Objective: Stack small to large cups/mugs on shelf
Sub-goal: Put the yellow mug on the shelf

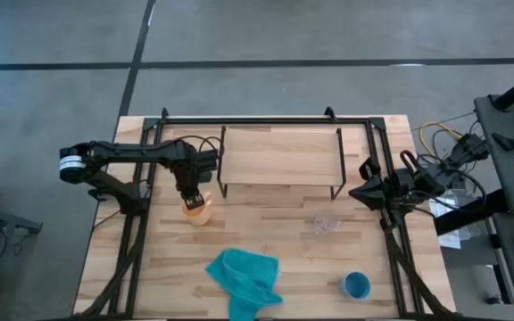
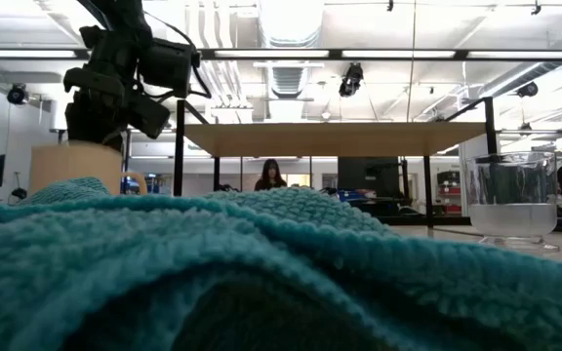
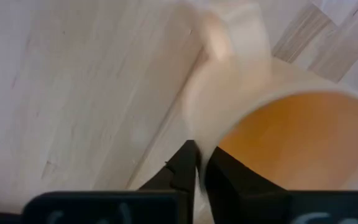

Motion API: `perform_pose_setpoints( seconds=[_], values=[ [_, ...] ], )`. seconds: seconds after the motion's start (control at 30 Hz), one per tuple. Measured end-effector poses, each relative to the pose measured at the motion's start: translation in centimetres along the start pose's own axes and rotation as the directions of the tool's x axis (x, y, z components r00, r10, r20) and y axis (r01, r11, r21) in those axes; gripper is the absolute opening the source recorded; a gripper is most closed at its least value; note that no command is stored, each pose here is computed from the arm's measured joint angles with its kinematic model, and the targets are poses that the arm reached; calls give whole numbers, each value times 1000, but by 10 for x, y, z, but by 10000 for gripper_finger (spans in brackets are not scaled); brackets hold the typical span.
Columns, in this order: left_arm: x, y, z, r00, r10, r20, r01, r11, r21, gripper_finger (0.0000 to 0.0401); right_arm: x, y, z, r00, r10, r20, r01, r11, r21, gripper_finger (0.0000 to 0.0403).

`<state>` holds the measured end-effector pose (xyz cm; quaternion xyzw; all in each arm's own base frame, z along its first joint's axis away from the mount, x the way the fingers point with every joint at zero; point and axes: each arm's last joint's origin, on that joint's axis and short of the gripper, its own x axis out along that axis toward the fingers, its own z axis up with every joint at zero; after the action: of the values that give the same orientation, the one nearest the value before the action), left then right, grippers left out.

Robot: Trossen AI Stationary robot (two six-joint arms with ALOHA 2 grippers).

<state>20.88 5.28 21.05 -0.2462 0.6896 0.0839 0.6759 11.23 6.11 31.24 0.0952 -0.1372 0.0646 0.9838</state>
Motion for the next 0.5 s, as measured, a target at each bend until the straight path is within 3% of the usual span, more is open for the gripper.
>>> perform_pose_setpoints(
  seconds=[0.3, 0.5],
  values=[
    [-39, -7, -16, 985, -50, 166, 52, 999, -8, 1, 0, 0, 0, 1000, 0, 0, 0, 1000, 0, 9],
    [-94, -20, -22, 912, -120, 393, 122, 992, 20, 1, 0, 0, 0, 1000, 0, 0, 0, 1000, -24, 9]
  ],
)
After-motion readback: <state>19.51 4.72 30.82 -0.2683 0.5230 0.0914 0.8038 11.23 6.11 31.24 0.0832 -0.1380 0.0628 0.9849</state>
